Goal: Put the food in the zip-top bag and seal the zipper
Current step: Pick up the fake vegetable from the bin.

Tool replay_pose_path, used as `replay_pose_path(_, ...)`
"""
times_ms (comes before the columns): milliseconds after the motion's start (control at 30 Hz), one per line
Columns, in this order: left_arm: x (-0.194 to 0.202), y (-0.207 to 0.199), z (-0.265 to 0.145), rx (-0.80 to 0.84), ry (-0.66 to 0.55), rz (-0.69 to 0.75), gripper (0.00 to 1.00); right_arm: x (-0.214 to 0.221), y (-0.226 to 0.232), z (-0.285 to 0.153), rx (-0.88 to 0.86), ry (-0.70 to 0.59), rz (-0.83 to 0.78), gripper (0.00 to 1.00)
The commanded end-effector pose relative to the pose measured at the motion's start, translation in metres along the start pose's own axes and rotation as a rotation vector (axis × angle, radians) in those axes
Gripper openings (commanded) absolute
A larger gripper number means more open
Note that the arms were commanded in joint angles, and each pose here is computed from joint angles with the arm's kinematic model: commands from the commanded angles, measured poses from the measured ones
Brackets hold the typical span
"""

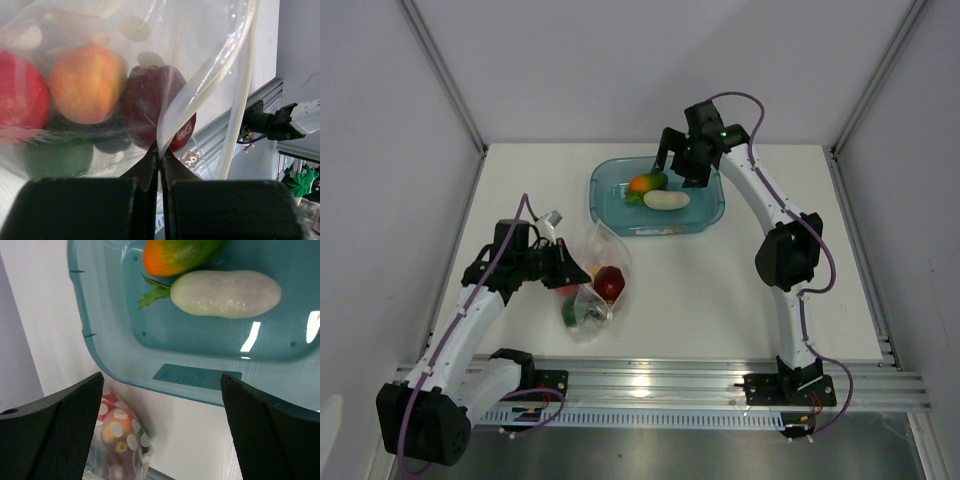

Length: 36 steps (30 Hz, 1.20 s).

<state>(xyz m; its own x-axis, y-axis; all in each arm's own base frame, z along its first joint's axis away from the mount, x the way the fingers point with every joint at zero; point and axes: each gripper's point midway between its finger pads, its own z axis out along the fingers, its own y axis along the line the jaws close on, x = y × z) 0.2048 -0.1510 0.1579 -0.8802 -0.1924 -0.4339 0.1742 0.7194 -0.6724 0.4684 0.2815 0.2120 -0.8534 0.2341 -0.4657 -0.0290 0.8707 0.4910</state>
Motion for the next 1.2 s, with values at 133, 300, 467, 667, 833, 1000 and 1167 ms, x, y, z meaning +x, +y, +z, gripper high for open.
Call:
replay_pose_path(133, -0.008, -0.001, -0.003, 0.015, -0.05, 0.054, 0.01, -0.009, -0.001, 0.049, -0.044, -0.011, 0.077, 0.99)
replay_pose_path(300, -0.006, -0.003, -0.004, 0.021, -0.05, 0.044, 0.01, -0.018, -0.014, 0.066, 0.008, -0.054, 0.163, 0.99)
replay_pose_path(467, -0.002, 0.005, 0.001, -0.012, -0.012, 0.002, 0.0, -0.014, -0.039, 0.079, 0.106, -0.046, 0.38, 0.99)
replay_pose_path(667, 0.001, 0.012, 0.007, -0.032, 0.03, -0.03, 0.01, -0.013, -0.06, 0.093, 0.175, -0.061, 0.579, 0.99)
replay_pose_path(833, 0.003, 0.014, 0.008, -0.044, 0.046, -0.045, 0.01, -0.002, -0.073, 0.104, 0.223, -0.02, 0.677, 0.99)
replay_pose_path(1000, 0.003, 0.016, 0.009, -0.052, 0.053, -0.051, 0.01, 0.018, -0.084, 0.115, 0.275, 0.031, 0.729, 0.99)
replay_pose_path(1167, 0.005, 0.019, 0.011, -0.064, 0.069, -0.06, 0.01, 0.025, -0.089, 0.129, 0.3, 0.039, 0.736, 0.99)
